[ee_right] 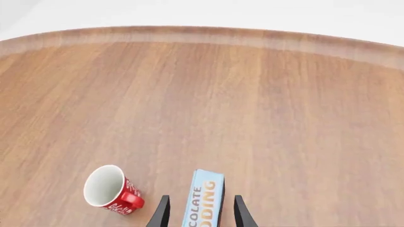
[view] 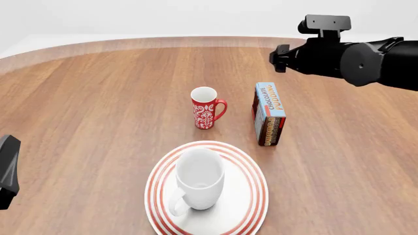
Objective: Pick up the white mug and put it on the plate, and put the chocolate pudding to the right of the plate.
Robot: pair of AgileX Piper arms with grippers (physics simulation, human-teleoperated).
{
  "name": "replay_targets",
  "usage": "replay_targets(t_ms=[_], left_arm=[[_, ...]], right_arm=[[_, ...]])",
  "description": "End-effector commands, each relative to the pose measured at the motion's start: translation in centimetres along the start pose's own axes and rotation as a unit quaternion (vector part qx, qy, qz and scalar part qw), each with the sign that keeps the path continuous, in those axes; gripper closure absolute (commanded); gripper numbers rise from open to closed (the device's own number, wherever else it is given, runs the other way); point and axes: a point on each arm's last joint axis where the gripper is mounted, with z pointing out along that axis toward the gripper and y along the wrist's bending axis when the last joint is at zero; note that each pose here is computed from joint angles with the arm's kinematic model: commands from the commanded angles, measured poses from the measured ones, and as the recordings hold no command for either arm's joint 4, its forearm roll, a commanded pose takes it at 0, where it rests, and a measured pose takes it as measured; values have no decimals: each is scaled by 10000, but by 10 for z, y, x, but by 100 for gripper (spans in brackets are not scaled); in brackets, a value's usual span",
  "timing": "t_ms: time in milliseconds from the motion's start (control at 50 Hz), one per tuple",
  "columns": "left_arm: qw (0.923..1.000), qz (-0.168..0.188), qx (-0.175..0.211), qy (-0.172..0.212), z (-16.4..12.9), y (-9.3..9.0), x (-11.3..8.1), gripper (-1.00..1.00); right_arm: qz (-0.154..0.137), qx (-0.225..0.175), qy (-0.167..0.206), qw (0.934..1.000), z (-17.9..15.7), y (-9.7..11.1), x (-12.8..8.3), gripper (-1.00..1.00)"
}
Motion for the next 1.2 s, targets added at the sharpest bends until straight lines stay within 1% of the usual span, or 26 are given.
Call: replay_targets(t_ms=[20,1200], left_arm=[[10000,-4,-2,0,0,0,0,-100],[10000,-4,-2,0,0,0,0,-100]], right_arm=[[35,-10,27,10000,3,1,1,-100],[35,-10,27,10000,3,1,1,-100]])
